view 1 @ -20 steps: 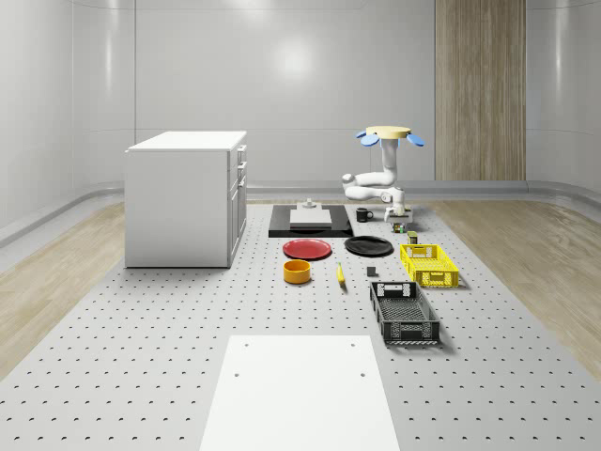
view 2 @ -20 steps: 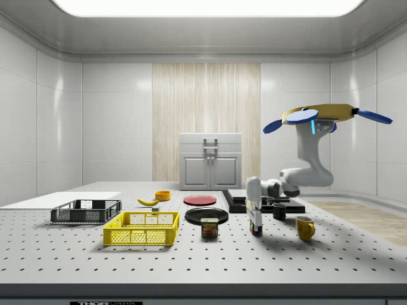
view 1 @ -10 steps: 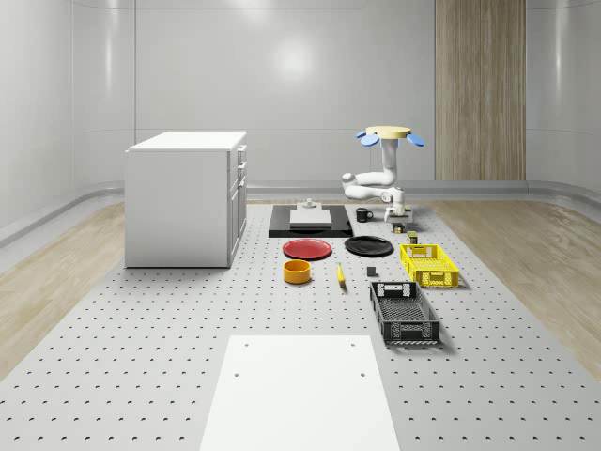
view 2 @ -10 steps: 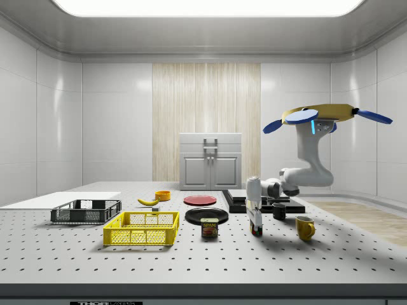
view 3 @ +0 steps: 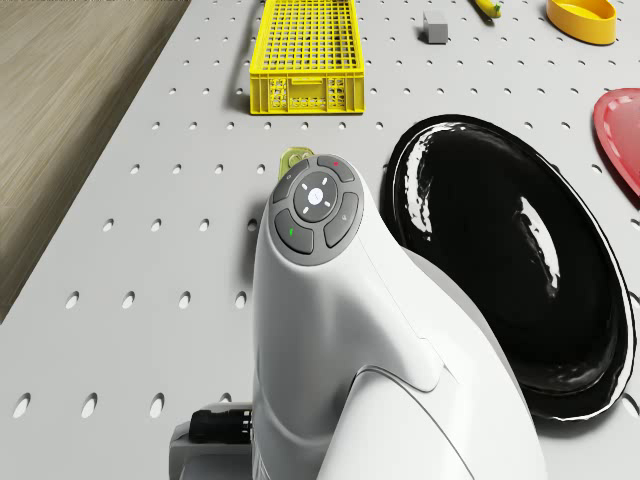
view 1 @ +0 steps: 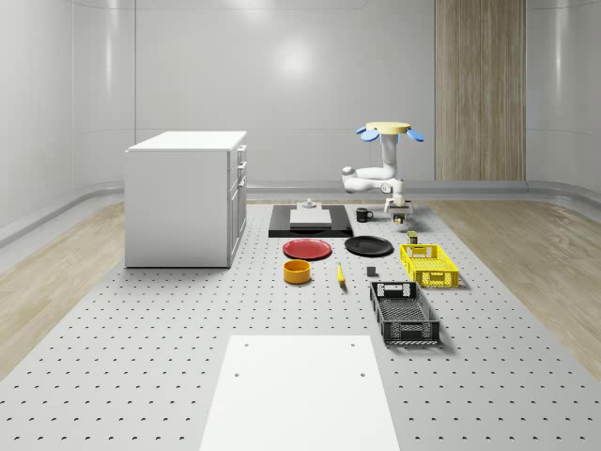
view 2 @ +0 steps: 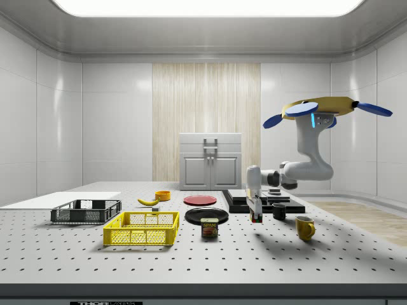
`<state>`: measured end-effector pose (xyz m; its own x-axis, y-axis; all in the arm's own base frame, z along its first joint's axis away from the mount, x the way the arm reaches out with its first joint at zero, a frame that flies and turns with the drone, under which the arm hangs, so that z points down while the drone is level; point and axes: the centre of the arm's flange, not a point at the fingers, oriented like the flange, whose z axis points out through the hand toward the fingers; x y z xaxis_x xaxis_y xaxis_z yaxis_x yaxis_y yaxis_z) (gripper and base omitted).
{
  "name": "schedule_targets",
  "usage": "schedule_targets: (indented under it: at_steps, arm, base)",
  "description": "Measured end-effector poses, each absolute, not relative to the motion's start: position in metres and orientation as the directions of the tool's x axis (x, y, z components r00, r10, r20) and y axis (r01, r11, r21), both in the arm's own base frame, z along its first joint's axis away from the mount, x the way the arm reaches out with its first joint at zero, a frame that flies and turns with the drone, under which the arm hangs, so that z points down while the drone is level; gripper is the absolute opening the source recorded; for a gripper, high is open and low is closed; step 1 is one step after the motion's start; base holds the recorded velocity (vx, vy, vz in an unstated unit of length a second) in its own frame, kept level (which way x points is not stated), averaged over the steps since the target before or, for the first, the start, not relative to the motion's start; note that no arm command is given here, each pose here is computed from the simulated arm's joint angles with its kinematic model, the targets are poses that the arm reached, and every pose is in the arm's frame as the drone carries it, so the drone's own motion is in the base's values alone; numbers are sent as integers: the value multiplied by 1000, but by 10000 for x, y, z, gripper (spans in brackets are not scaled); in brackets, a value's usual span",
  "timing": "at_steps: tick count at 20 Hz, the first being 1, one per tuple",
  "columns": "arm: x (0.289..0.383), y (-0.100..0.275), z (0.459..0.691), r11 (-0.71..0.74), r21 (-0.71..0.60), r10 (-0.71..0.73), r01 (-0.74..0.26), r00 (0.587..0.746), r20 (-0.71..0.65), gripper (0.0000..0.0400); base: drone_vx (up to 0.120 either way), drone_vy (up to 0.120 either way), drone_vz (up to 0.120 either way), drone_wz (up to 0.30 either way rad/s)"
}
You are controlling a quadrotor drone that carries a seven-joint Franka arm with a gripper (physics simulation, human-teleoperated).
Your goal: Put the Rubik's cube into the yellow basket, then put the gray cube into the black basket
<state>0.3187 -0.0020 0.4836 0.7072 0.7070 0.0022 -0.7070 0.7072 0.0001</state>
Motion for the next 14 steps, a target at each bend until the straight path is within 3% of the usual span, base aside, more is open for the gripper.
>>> schedule_targets:
  at_steps: [4, 10, 14]
  arm:
    - [3187, -20, 4784, 707, 0, 707, -707, 707, 2, 325]
    - [3187, -21, 4756, 707, 0, 707, -707, 707, 2, 325]
    - [3188, -20, 4750, 707, 0, 707, -707, 707, 2, 325]
  base:
    - [0, 0, 120, 0]
    - [120, 0, 120, 0]
    - [120, 0, 0, 0]
